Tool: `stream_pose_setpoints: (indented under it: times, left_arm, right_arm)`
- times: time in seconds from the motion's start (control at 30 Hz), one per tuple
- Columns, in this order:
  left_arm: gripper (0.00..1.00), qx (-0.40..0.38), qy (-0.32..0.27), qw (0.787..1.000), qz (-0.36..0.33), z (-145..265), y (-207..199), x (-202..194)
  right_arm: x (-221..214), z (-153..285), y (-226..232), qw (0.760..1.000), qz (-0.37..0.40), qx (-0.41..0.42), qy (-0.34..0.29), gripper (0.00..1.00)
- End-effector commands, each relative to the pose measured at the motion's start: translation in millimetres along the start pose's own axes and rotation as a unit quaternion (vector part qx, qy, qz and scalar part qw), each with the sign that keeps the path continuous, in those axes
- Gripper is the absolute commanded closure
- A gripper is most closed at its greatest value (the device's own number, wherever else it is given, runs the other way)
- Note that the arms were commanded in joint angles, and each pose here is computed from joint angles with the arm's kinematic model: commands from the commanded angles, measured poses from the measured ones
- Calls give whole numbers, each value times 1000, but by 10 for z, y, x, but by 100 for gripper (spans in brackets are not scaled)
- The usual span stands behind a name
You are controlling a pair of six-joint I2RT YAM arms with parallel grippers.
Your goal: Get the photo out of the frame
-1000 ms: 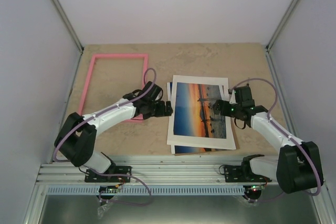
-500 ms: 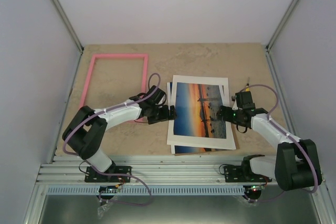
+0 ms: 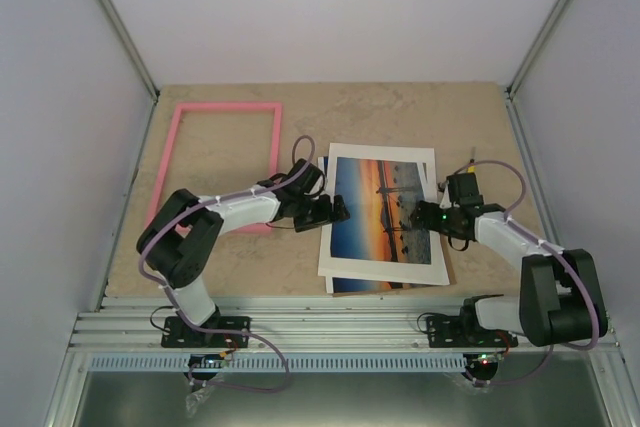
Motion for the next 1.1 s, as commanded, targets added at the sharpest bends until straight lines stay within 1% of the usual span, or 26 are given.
stream_pose_setpoints:
  times: [0.0, 0.17, 0.27, 0.37, 0.47, 0.57, 0.67, 0.77, 0.93, 1.07]
  left_arm:
    - [1, 19, 22, 999, 15, -166, 123, -1]
    - [1, 12, 6, 1000, 28, -137, 162, 241]
    - [1, 1, -2, 999, 40, -107, 205, 431]
    - [1, -4, -11, 999, 38, -80, 183, 624]
    - [1, 2, -19, 999, 32, -49, 168, 779]
    - [2, 13, -28, 999, 34, 39, 211, 841]
    - [1, 39, -41, 998, 27, 162, 308, 806]
    - [1, 48, -27, 998, 24, 251, 384, 647]
    - [2, 22, 8, 999, 35, 328, 475, 252]
    - [2, 3, 35, 999, 41, 310, 508, -40]
  right_arm:
    - [-52, -92, 97, 999, 5, 47, 24, 2]
    - [93, -66, 212, 997, -1, 83, 3, 2]
    - [206, -64, 257, 996, -3, 94, -9, 2]
    - [307, -81, 291, 995, -4, 101, -15, 2]
    - [390, -100, 287, 995, -3, 95, -20, 2]
    - [447, -86, 252, 997, 4, 76, -25, 2]
    - [438, -29, 190, 998, 11, 50, -28, 2]
    - [395, 58, 152, 999, 19, 34, -31, 2]
    - [355, 195, 188, 998, 30, 40, -46, 2]
    - [341, 277, 251, 996, 33, 57, -61, 2]
Point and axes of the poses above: each gripper's point midway between its finger pads, its own z axis back along the fingers, its own y axis along the line the jaws close on, x = y × z, the point moved 4 cm from there along z, back along the fingers, and after that the axes turned 10 degrees about z, right-handed, at the moved point
